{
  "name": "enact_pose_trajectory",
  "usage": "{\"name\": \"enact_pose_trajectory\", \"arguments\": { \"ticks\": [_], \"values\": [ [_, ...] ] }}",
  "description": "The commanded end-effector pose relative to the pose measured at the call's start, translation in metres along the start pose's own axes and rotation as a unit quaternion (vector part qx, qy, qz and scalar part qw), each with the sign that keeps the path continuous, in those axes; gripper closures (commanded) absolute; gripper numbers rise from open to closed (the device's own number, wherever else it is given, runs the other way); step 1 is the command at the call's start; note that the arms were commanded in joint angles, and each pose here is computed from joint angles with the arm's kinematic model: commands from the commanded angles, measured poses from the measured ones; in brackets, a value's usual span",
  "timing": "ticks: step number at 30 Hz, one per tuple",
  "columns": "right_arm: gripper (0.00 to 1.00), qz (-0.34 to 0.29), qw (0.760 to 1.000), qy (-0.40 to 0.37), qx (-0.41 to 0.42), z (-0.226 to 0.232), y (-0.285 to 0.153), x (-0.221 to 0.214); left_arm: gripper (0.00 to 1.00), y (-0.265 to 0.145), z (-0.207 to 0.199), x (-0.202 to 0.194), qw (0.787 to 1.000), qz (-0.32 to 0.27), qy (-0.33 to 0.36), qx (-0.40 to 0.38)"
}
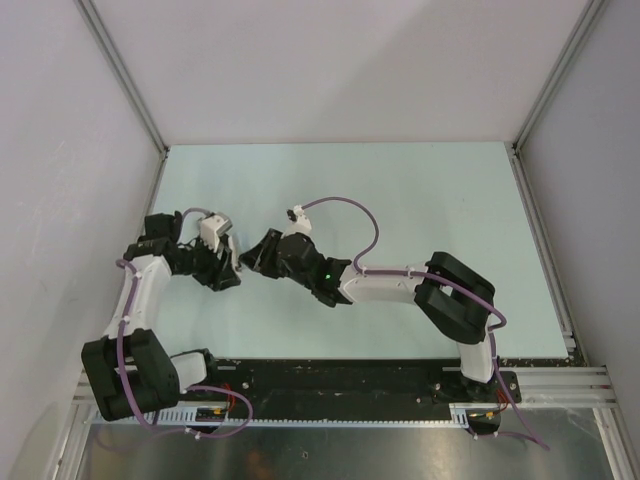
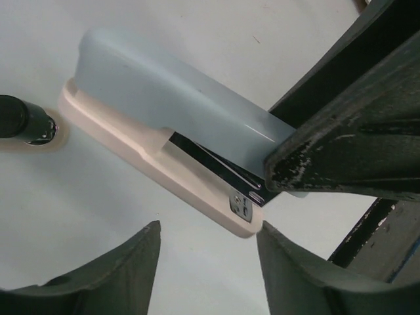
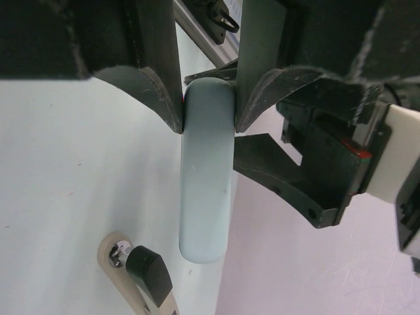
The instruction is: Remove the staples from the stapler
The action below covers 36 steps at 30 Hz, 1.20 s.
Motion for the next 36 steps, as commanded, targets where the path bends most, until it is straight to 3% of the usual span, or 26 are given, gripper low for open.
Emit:
{"name": "enact_pose_trajectory", "arguments": {
  "ticks": [1,5,10,14,19,23,31,36],
  "values": [
    [1.0,-0.002,0.998,0.029,0.055,0.033,-0.004,0.006,0.4,0.004,-0.004,0.006,0.999,-0.017,0.022,-0.03],
    [1.0,0.01,0.998,0.031,0.054,0.03,-0.004,-0.004,0.56,0.006,-0.002,0.006,0.999,-0.016,0.019,-0.035],
    [1.0,0.024,0.998,0.031,0.052,0.025,-0.002,-0.016,0.6,0.007,-0.002,0.004,0.999,-0.013,0.021,-0.034],
    [1.0,0.034,0.998,0.034,0.051,0.022,-0.002,-0.024,0.59,0.006,-0.003,0.001,0.999,-0.01,0.023,-0.031],
    [1.0,0.041,0.997,0.034,0.055,0.023,-0.002,-0.031,0.49,0.005,-0.003,0.001,0.999,-0.011,0.025,-0.027],
    [1.0,0.043,0.997,0.033,0.055,0.024,-0.004,-0.032,0.5,0.005,-0.002,-0.001,0.999,-0.006,0.027,-0.022],
    [1.0,0.052,0.997,0.028,0.049,0.017,-0.01,-0.037,0.85,0.002,0.003,-0.01,0.999,0.012,0.052,-0.002],
    [1.0,0.054,0.998,0.017,0.04,0.008,-0.013,-0.036,0.91,-0.002,0.007,-0.018,0.997,0.031,0.072,0.017]
  ]
}}
Point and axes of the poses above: each gripper's point midway between its finger pads, its own y axis out along the fingers, its own z axis along the line the jaws close on, x = y × z, the point moved 1 cm from there along -y, back along the fingers, and after that the axes turned 8 degrees about y, right-handed, at the moved point
